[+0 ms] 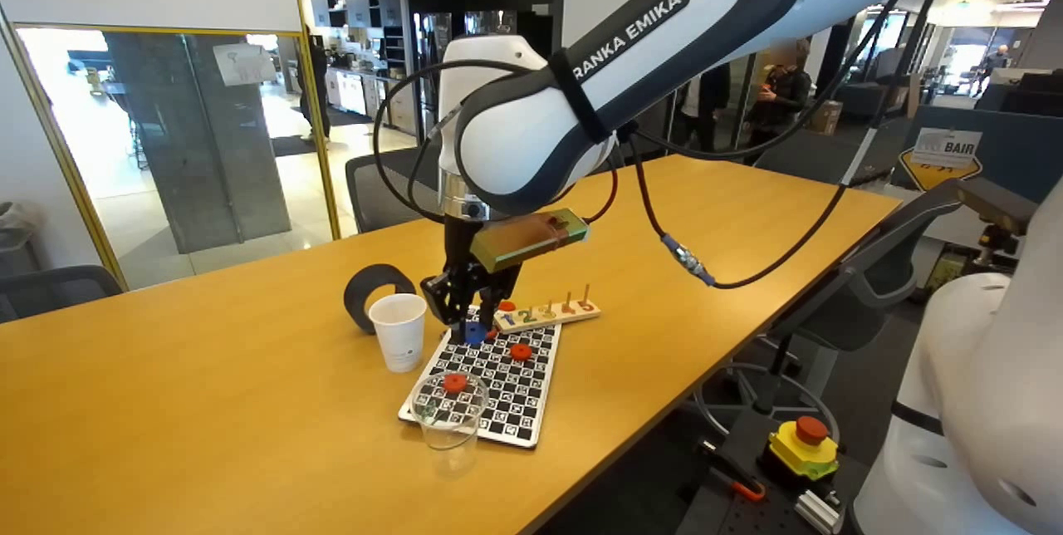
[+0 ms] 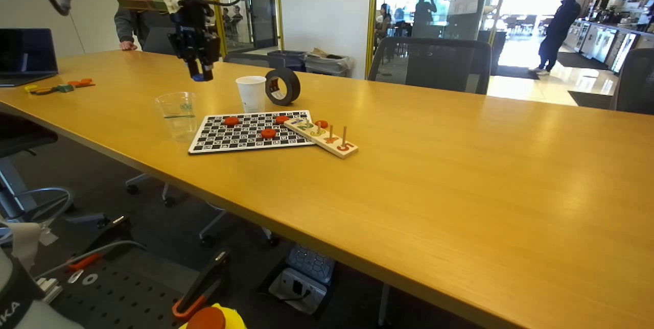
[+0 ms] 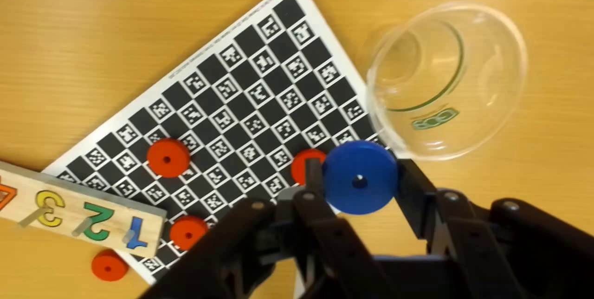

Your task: Put the orange circles into the white cup and the blue circles into the transparent cup.

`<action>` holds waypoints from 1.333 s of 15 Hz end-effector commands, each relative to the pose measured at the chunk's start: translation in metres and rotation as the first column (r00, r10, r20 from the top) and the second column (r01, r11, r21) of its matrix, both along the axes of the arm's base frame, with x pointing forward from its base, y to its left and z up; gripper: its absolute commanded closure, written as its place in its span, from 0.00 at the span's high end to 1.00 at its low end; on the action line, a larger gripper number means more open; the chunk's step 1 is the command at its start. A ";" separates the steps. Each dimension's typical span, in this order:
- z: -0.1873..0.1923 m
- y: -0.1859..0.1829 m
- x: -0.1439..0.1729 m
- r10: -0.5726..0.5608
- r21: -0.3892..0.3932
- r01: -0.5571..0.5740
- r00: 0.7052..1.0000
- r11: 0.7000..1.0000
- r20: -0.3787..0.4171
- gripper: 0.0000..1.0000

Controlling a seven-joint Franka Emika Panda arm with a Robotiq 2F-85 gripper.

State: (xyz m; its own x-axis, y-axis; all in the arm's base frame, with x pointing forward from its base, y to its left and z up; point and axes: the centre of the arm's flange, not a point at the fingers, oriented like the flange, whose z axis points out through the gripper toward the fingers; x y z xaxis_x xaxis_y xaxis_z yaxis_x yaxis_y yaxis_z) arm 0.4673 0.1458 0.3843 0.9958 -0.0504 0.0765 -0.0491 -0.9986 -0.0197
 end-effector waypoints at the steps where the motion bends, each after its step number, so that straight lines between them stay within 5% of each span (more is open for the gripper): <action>1: 0.010 0.035 -0.023 0.086 0.041 -0.086 0.996 0.995 -0.012 0.22; 10: -0.017 0.061 -0.021 0.179 0.081 -0.173 0.981 0.982 -0.071 0.22; 11: -0.021 0.060 -0.019 0.175 0.075 -0.170 0.981 0.983 -0.078 0.58; 12: -0.024 0.059 -0.018 0.170 0.066 -0.165 0.982 0.984 -0.079 0.70; 16: -0.029 0.050 -0.012 0.139 0.041 -0.136 0.987 0.990 -0.076 0.98; 20: -0.025 0.031 0.000 0.061 0.010 -0.061 0.998 0.998 -0.033 1.00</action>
